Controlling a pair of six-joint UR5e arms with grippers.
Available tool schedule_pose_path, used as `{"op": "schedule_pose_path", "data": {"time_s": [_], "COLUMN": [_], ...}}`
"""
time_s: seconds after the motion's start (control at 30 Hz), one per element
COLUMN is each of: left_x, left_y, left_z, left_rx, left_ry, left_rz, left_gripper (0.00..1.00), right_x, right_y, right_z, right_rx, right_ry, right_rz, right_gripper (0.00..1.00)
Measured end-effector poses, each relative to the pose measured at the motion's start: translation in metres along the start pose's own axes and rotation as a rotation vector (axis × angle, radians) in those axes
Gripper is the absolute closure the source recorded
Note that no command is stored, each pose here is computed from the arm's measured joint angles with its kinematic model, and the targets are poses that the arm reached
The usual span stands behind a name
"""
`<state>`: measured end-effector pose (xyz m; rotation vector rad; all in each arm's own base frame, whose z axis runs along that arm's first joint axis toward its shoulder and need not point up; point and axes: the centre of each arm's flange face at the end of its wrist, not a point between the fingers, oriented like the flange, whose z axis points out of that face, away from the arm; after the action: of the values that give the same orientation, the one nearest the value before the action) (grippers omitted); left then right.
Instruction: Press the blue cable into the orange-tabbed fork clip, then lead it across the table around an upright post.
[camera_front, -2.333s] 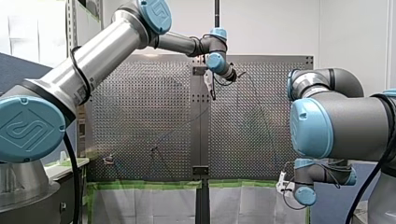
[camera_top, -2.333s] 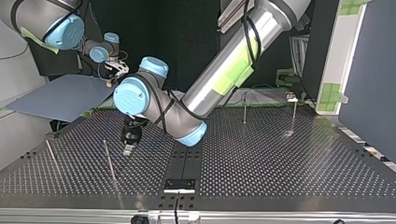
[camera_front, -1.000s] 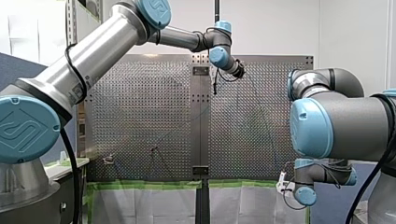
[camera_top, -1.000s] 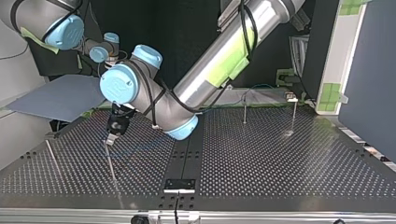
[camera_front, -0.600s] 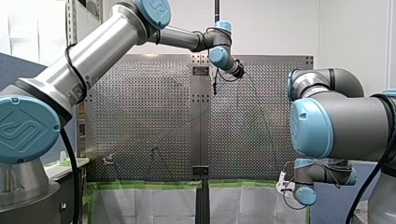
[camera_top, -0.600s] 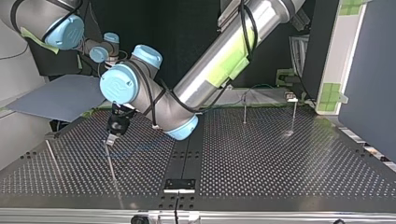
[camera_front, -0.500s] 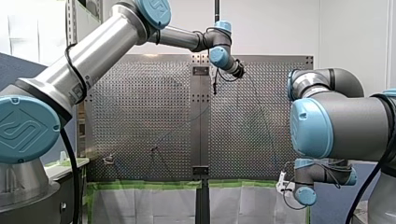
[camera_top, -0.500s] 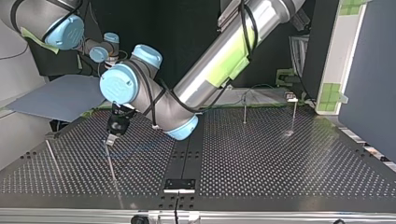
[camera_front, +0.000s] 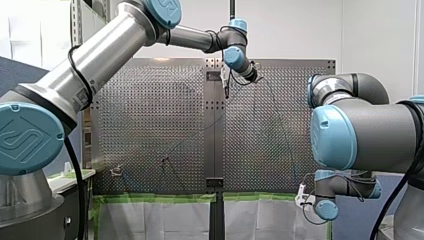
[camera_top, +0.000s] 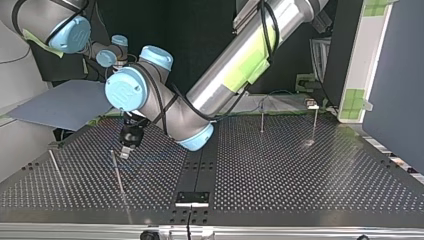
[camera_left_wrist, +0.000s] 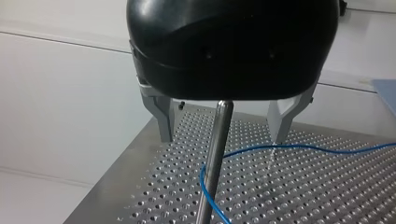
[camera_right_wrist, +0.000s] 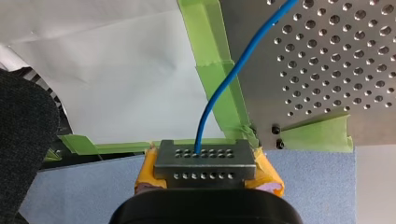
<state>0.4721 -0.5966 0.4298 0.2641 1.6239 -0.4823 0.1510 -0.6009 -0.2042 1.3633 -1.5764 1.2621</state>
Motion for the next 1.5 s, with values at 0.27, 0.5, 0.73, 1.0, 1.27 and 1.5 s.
{"op": "schedule_pose_path", "data": {"time_s": [0.27,0.5,0.73,1.0,1.27,1.5], "left_x": [0.0007,0.0006,0.0003,0.0008,0.0006,0.0018], "left_y": [0.0051,0.0068,0.0061,0.0047,0.0040,0.0029], "left_z": [-0.0027,-0.0044,-0.0050,-0.0057,-0.0063,-0.0091], "left_rx": [-0.044,-0.077,-0.078,-0.075,-0.074,-0.076], "left_ry": [0.014,0.013,0.013,0.015,0.015,0.024], "left_rz": [0.006,0.005,0.004,0.005,0.005,0.009], "left_gripper": [0.02,0.02,0.02,0.02,0.02,0.02], "right_x": [-0.0002,-0.0005,-0.0006,-0.0009,-0.0010,-0.0011], "right_y": [-0.0005,-0.0011,-0.0013,-0.0021,-0.0025,-0.0029], "right_z": [-0.0001,-0.0003,-0.0004,-0.0005,-0.0005,-0.0006], "right_rx": [0.001,0.002,0.002,0.004,0.007,0.009], "right_ry": [-0.001,-0.001,-0.002,-0.003,-0.004,-0.004], "right_rz": [-0.001,-0.001,-0.001,-0.002,-0.001,-0.002], "right_gripper": [1.00,1.00,1.00,1.00,1.00,1.00]}}
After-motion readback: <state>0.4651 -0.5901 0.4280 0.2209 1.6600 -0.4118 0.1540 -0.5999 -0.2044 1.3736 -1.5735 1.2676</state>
